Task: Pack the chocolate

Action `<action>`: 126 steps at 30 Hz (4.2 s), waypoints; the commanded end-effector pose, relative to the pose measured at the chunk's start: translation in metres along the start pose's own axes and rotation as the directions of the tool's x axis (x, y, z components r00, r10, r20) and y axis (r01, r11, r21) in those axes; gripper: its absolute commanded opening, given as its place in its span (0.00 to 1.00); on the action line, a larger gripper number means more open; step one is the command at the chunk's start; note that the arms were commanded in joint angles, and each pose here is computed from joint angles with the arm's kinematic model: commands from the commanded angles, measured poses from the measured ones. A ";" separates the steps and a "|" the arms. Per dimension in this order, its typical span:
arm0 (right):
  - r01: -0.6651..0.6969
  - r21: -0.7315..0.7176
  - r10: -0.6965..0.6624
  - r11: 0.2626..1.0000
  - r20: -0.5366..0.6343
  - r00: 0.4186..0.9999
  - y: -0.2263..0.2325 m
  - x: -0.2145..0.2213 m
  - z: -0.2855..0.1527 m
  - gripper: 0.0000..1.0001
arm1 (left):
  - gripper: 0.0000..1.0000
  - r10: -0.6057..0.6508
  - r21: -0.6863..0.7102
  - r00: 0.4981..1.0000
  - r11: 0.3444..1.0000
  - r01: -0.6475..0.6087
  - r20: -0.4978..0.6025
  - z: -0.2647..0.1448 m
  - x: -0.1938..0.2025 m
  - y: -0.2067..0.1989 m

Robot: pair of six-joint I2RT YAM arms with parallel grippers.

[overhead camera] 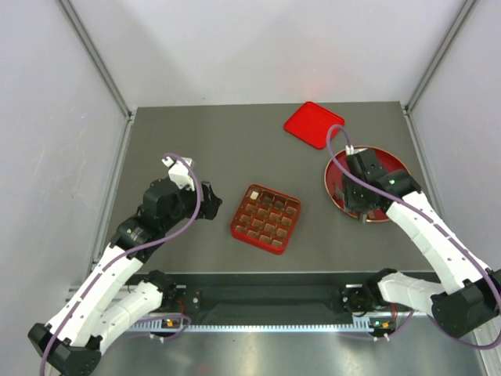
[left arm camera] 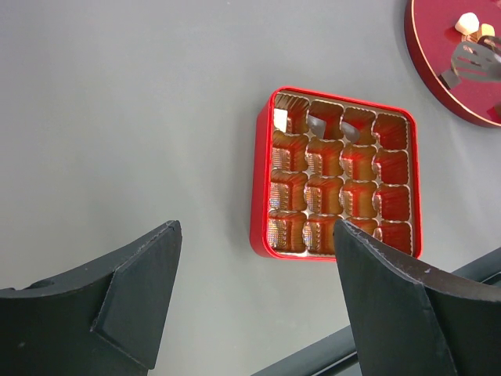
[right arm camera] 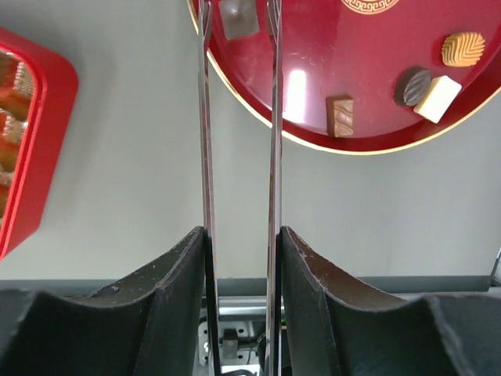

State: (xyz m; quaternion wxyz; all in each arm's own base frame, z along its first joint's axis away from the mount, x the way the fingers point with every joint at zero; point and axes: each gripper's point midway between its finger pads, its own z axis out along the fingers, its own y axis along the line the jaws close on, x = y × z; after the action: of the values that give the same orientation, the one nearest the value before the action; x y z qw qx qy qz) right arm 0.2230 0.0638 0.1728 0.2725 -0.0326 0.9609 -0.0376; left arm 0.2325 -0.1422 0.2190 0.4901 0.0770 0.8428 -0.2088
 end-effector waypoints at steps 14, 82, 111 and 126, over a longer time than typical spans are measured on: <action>-0.041 -0.019 0.041 0.999 -0.019 0.999 -0.006 -0.001 0.030 0.41 | 0.84 0.004 0.012 1.000 1.000 -0.004 0.024 -0.002 -0.006 -0.003; 0.195 -0.269 -0.179 0.943 0.082 0.980 0.110 0.003 -0.061 0.40 | 0.84 -0.006 0.016 1.000 1.000 0.005 0.029 -0.003 -0.007 -0.004; -0.105 0.099 0.100 0.990 0.060 0.993 -0.030 -0.050 0.026 0.47 | 0.84 -0.003 0.017 0.999 1.000 0.002 0.039 -0.005 -0.008 -0.004; -0.182 0.088 0.182 0.979 0.011 0.983 -0.043 -0.040 0.071 0.46 | 0.84 -0.001 0.005 0.999 1.000 0.001 0.036 -0.004 -0.008 -0.002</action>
State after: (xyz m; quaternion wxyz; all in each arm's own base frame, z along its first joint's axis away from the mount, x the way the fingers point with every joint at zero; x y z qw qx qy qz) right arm 0.2795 0.0201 0.1351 0.2494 0.0584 0.9641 -0.0698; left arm 0.2315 -0.1414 0.2221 0.4951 0.0760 0.8395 -0.2105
